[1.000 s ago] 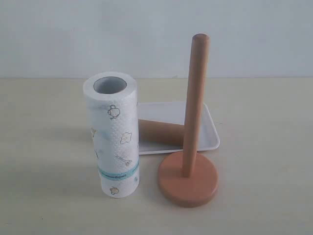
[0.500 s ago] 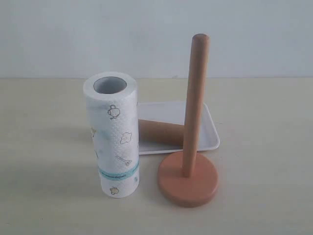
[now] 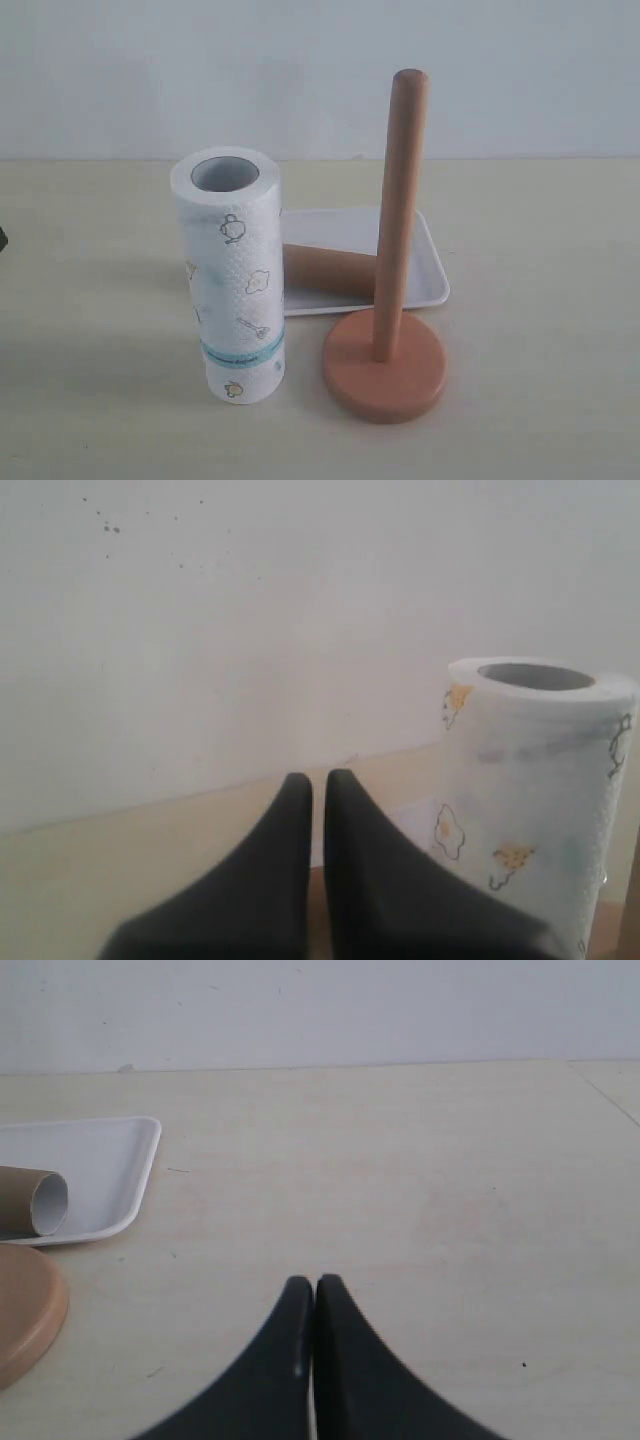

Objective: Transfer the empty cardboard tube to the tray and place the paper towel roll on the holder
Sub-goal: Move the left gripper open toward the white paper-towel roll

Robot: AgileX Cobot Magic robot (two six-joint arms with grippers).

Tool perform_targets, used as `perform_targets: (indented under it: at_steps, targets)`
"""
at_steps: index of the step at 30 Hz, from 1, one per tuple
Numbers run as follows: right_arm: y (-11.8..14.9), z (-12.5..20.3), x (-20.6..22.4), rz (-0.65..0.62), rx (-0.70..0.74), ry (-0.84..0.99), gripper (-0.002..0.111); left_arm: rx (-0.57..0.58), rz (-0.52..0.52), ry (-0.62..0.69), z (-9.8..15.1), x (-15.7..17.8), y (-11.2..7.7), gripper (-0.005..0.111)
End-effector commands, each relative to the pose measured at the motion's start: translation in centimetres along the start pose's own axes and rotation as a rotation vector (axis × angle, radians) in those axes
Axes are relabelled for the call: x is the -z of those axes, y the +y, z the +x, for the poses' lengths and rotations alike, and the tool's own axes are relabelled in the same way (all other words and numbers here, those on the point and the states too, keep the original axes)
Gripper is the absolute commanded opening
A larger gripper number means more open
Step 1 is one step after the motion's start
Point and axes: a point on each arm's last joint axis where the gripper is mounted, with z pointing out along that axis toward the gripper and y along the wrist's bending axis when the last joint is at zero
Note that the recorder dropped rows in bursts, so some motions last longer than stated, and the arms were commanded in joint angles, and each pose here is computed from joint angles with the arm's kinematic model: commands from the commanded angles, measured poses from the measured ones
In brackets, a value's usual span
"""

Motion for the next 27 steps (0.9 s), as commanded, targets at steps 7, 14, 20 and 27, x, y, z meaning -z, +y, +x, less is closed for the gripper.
perform_targets:
  at_steps: [7, 14, 20, 27]
  targets:
    - [0.0, -0.1, 0.0, -0.002, -0.004, -0.018, 0.0, 0.001, 0.031, -0.078, -0.6, 0.0, -0.3, 0.004]
    - [0.0, -0.1, 0.0, -0.002, -0.004, -0.018, 0.0, -0.002, 0.023, -0.043, -0.3, 0.0, -0.2, 0.004]
    - [0.0, -0.1, 0.0, -0.002, -0.004, -0.018, 0.0, -0.01, -0.028, 0.155, 1.5, 0.1, 0.3, 0.004]
    - [0.0, -0.1, 0.0, 0.0, 0.002, -0.018, 0.0, -0.05, 0.146, 0.247, 2.5, 0.2, -1.2, 0.004]
